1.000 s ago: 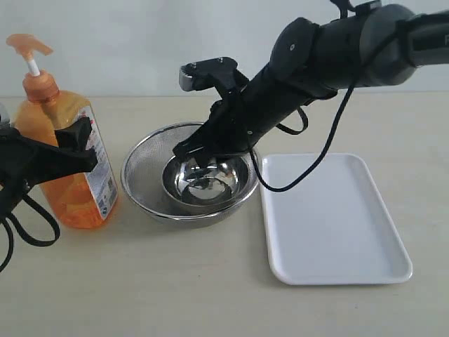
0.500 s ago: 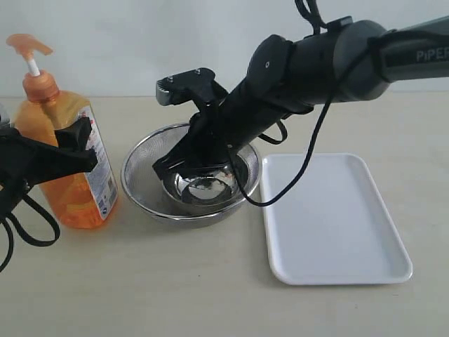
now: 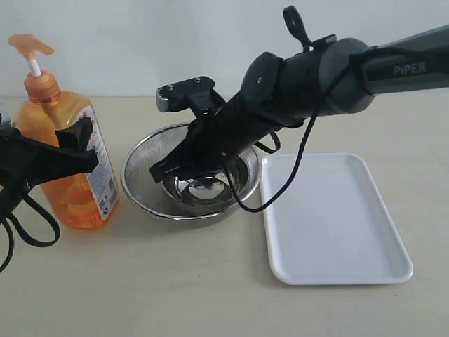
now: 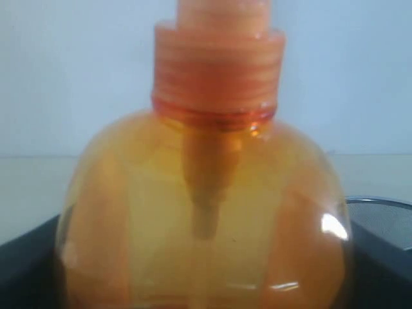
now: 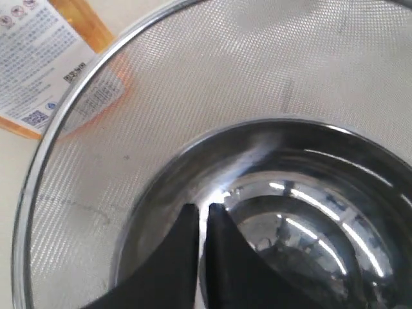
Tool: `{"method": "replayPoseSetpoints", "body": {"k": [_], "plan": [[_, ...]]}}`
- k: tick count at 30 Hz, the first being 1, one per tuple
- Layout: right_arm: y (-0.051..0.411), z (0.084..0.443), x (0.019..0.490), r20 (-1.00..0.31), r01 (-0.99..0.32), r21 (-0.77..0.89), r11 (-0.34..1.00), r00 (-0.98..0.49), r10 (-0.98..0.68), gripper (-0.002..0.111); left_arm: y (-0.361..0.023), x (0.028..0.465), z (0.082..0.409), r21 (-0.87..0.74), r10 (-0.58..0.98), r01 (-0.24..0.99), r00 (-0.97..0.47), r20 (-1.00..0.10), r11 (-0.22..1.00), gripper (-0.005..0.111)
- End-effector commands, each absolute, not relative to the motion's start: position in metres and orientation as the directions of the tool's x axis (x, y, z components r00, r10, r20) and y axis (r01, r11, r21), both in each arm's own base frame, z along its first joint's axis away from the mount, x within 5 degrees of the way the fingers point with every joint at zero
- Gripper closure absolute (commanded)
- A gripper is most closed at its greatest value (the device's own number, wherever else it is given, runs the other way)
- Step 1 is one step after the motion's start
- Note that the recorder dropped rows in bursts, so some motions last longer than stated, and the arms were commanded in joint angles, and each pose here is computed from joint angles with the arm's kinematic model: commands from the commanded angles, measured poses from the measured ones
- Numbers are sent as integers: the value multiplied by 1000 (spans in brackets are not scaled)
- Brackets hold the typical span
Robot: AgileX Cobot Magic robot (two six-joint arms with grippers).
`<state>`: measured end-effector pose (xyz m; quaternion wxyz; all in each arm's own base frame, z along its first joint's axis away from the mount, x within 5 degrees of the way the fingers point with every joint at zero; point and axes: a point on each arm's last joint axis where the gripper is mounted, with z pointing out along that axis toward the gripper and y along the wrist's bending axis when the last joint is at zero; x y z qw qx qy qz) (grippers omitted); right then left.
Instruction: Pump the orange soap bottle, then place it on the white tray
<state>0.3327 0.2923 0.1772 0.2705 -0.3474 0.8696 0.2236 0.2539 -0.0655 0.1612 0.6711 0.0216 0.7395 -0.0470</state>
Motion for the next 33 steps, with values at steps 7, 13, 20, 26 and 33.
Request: {"method": "replayPoseSetpoints", "body": {"k": [7, 13, 20, 26, 33], "plan": [[304, 173, 332, -663, -731, 171, 660, -581, -472, 109, -66, 257, 173, -41, -40, 98, -6, -999, 994, 102], [305, 159, 333, -643, -722, 176, 669, -599, -477, 109, -66, 257, 173, -41, -40, 98, -6, -999, 994, 102], [307, 156, 337, -663, -697, 191, 691, -611, -433, 109, -66, 257, 173, -41, -40, 98, -6, -999, 994, 102], [323, 163, 334, -694, -724, 195, 662, -579, -429, 109, -66, 257, 173, -41, -40, 98, -6, -999, 994, 102], [334, 176, 334, -724, -737, 199, 646, -555, -410, 109, -66, 257, 173, -41, -40, 98, -6, -999, 994, 102]]}}
